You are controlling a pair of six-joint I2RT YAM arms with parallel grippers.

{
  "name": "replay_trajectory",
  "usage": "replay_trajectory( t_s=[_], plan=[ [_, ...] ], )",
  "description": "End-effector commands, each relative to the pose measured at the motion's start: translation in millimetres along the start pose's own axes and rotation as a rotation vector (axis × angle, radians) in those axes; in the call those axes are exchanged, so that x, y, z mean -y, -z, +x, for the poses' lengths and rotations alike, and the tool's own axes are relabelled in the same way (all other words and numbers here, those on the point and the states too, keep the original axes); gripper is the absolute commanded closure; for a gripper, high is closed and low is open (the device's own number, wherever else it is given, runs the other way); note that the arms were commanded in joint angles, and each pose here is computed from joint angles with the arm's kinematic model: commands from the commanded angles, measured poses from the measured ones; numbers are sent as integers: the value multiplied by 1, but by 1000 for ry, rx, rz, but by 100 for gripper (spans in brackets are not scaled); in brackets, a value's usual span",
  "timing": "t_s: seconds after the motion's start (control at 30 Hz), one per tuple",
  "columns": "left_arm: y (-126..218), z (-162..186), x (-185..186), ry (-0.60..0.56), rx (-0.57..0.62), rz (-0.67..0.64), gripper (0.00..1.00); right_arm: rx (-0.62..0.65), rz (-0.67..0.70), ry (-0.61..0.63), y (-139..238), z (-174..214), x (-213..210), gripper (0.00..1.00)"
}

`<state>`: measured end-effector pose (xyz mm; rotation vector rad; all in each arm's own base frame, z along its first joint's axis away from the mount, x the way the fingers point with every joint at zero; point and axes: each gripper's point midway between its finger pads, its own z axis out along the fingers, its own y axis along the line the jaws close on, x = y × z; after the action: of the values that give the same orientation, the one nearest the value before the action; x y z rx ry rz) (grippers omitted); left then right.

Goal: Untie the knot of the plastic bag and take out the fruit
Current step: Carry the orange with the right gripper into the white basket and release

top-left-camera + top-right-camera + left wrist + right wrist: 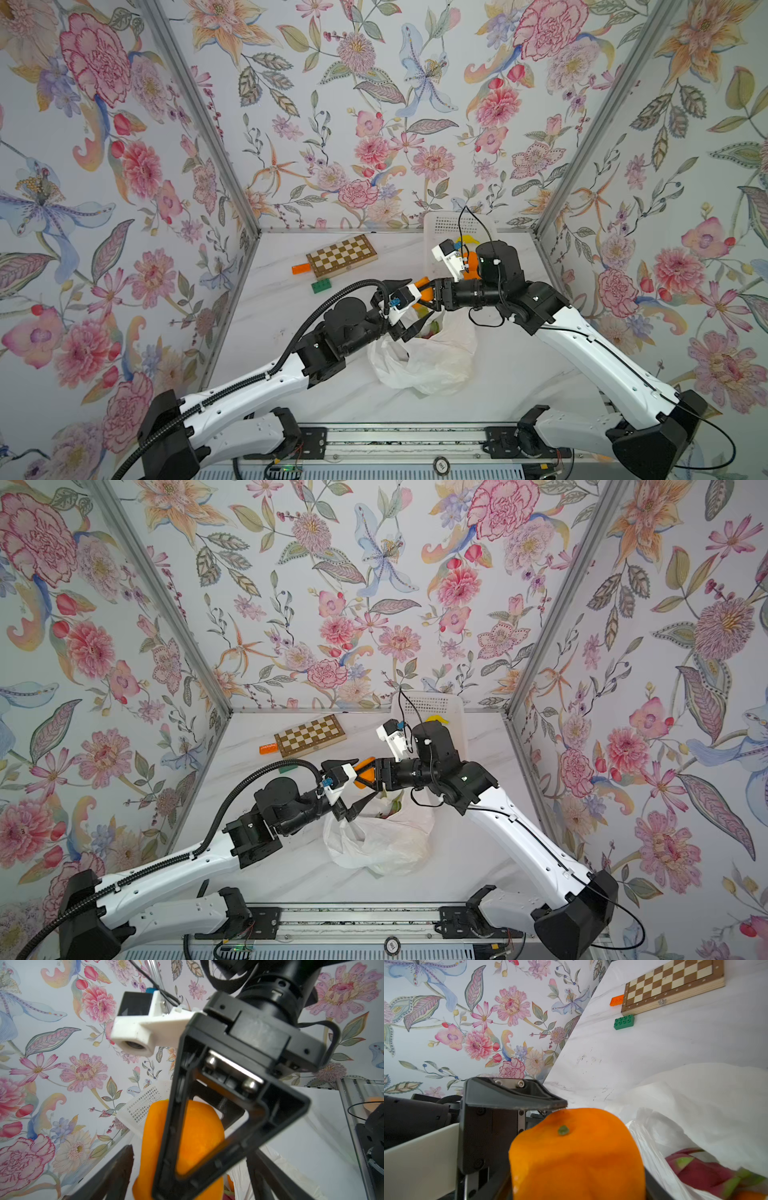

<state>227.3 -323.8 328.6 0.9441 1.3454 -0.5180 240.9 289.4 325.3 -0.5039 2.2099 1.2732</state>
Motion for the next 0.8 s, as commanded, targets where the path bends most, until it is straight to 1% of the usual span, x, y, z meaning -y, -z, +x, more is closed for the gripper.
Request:
replay_trajectory(
  t_s=[0.0, 0.03, 0.17, 0.3, 0.4, 0.5, 0.63, 0.77],
  plan=[
    [11, -10, -20, 75, -19, -107, 10, 147, 78, 14, 24, -38, 6, 46],
    [13, -9, -20, 90, -24, -112, 9, 165, 94, 13, 27, -44, 9, 46],
    [20, 0, -15, 175, -57, -103, 7, 258, 221, -18, 43, -72, 46, 46],
    [27, 6, -5, 239, -55, -82, 6, 310, 362, -66, 52, -93, 96, 46],
    [32, 8, -2, 280, -51, -80, 5, 312, 442, -108, 55, -101, 135, 46],
    [34, 10, 1, 313, -53, -78, 4, 287, 500, -153, 52, -103, 173, 46],
    [34, 17, 5, 322, -76, -68, 3, 255, 558, -193, 47, -104, 216, 46],
    [32, 22, 4, 319, -104, -86, 3, 214, 604, -246, 38, -103, 258, 47]
  ],
)
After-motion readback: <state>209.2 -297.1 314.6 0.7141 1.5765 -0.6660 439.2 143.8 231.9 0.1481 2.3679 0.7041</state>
